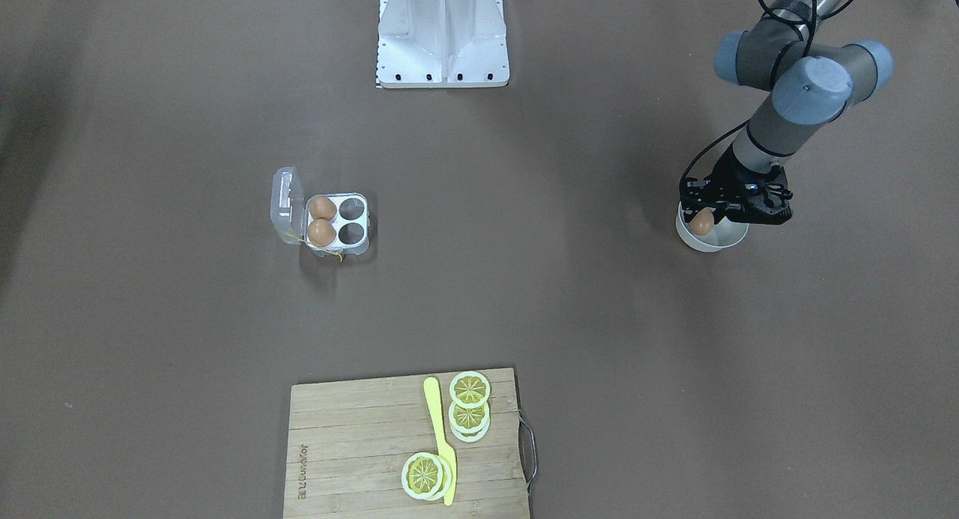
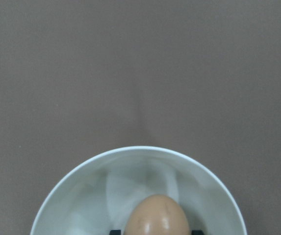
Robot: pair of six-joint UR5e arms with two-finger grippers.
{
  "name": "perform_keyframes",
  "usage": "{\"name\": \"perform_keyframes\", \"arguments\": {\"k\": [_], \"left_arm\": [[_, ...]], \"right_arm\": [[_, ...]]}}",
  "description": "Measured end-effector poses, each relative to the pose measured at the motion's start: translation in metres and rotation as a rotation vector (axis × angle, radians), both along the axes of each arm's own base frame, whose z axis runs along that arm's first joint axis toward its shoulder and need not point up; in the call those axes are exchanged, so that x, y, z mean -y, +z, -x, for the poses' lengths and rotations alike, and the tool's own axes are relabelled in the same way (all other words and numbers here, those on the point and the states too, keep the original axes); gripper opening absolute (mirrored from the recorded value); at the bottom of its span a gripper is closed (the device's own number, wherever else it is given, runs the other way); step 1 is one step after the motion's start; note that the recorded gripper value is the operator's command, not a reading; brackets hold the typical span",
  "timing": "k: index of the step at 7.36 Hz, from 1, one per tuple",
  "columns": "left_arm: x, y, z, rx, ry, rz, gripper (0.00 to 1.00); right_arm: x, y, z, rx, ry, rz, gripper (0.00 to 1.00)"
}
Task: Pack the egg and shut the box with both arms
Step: 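Lift the brown egg out of the bowl with the left gripper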
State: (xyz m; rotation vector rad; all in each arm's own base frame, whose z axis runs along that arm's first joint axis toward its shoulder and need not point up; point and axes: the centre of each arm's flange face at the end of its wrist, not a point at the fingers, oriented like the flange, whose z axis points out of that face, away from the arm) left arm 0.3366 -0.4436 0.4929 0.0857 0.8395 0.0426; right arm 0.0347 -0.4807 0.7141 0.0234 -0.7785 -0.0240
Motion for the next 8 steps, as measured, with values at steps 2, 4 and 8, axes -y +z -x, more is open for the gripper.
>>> {"name": "perform_keyframes", "arguments": {"k": [2,4,8], "left_arm": [[0.000,-0.001,0.000,-0.001,0.001,-0.002,0.42],[0.000,-0.005,-0.001,-0.009,0.006,-0.005,0.42],[-0.005,-0.028,0.013,-0.061,0.024,-0.007,0.42]], "right_arm": [[0.000,0.000,0.000,0.000,0.000,0.001,1.00],[0.000,0.001,0.000,-0.001,0.000,0.002,1.00],[-0.001,0.002,0.000,-0.001,0.000,0.004,1.00]]}}
